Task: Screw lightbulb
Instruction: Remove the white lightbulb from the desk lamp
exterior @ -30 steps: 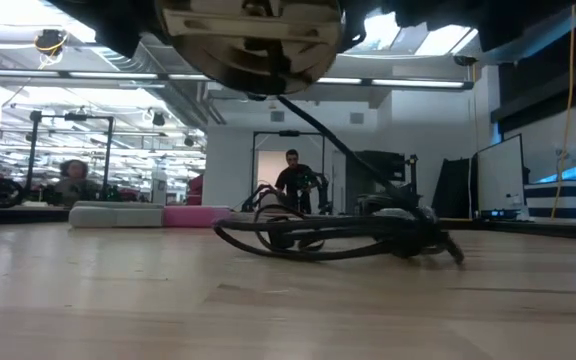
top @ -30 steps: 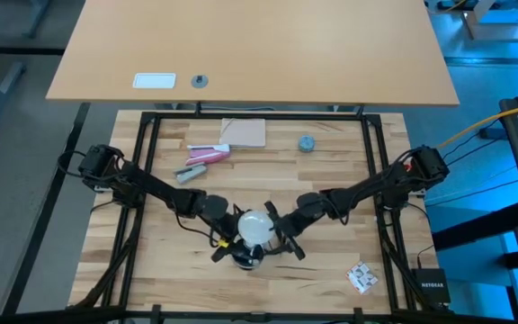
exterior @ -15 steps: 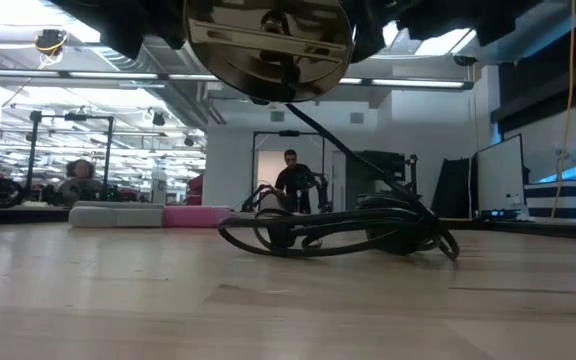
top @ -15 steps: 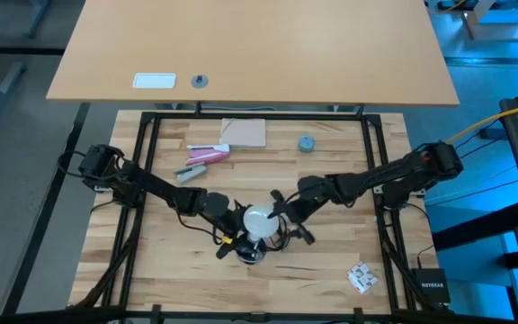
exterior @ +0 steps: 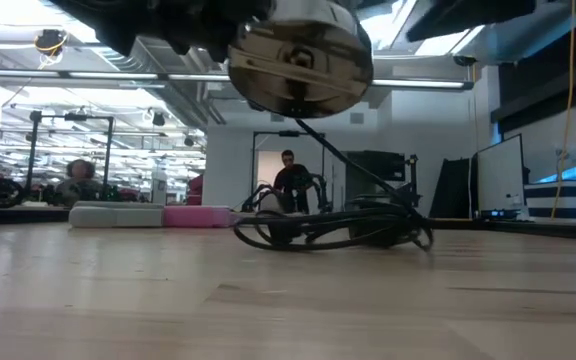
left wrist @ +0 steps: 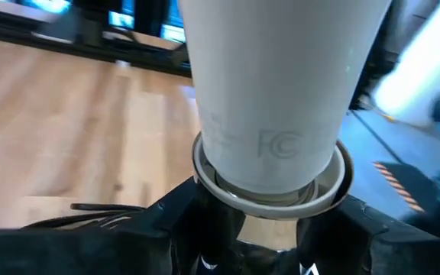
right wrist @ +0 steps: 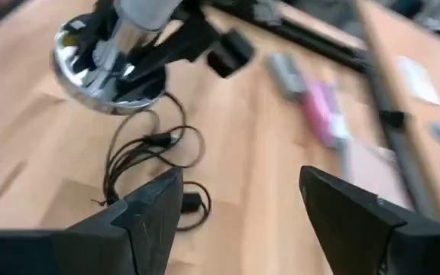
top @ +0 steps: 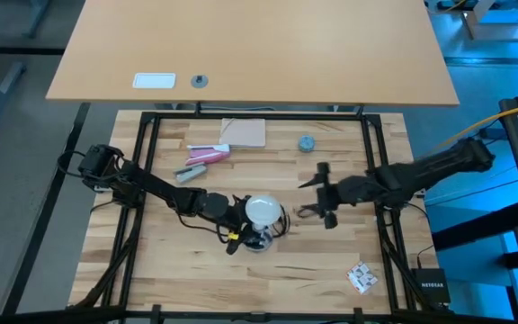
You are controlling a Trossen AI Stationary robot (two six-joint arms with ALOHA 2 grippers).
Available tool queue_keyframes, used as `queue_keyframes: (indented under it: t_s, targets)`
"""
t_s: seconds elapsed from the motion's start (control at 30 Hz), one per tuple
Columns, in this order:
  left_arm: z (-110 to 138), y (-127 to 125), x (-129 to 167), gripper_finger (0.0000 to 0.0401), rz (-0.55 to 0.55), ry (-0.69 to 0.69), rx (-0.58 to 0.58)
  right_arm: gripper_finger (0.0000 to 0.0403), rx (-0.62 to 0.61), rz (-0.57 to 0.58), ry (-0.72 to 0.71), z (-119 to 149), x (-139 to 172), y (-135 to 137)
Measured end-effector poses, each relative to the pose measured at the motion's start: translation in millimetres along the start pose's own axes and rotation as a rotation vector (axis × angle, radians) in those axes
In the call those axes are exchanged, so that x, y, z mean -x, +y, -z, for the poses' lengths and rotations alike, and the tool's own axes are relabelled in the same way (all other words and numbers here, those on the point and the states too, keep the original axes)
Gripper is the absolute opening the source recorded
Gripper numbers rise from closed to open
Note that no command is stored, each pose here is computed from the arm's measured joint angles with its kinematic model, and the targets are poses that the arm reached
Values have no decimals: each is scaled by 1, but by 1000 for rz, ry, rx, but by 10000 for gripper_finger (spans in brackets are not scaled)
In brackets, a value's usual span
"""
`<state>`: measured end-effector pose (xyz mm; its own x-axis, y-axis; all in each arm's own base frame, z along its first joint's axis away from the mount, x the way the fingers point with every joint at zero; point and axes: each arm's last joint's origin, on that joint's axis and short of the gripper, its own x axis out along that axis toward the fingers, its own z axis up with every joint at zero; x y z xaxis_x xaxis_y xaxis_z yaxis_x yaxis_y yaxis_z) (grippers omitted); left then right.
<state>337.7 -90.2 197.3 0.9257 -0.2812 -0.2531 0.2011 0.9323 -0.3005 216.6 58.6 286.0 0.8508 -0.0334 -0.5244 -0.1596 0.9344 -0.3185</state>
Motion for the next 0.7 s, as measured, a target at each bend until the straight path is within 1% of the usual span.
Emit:
queue_keyframes:
  t_s: [0.07, 0.13, 0.2, 0.27, 0.33, 0.4, 0.47, 0.53, 0.6, 0.7]
  targets:
    - [0, 1, 0, 180, -42, -14, 0, 269, -20, 75, -3, 5, 10, 5]
    - [-1, 2, 0, 180, -65, -20, 2, 269, -42, 129, -4, 17, 15, 13]
    - [-1, 2, 0, 180, -70, -24, 9, 269, -91, 167, -11, 34, 13, 22]
    - [-1, 2, 0, 180, -70, -25, 11, 269, -156, 203, -43, 57, 5, 34]
    - [-1, 2, 0, 180, -71, -30, 12, 269, -228, 214, -144, 79, -6, 46]
    - [-3, 1, 0, 180, -78, -55, 18, 269, -315, 182, -311, 97, -15, 54]
    - [-6, 1, 0, 180, -94, -88, 19, 269, -377, 155, -465, 113, -17, 57]
    - [-7, 2, 1, 180, -117, -99, 5, 269, -406, 161, -597, 119, -15, 57]
    - [-6, 3, 1, 180, -137, -99, 3, 269, -413, 209, -678, 120, -12, 55]
    - [-7, 3, 1, 180, -145, -105, 3, 269, -375, 291, -703, 115, -15, 54]
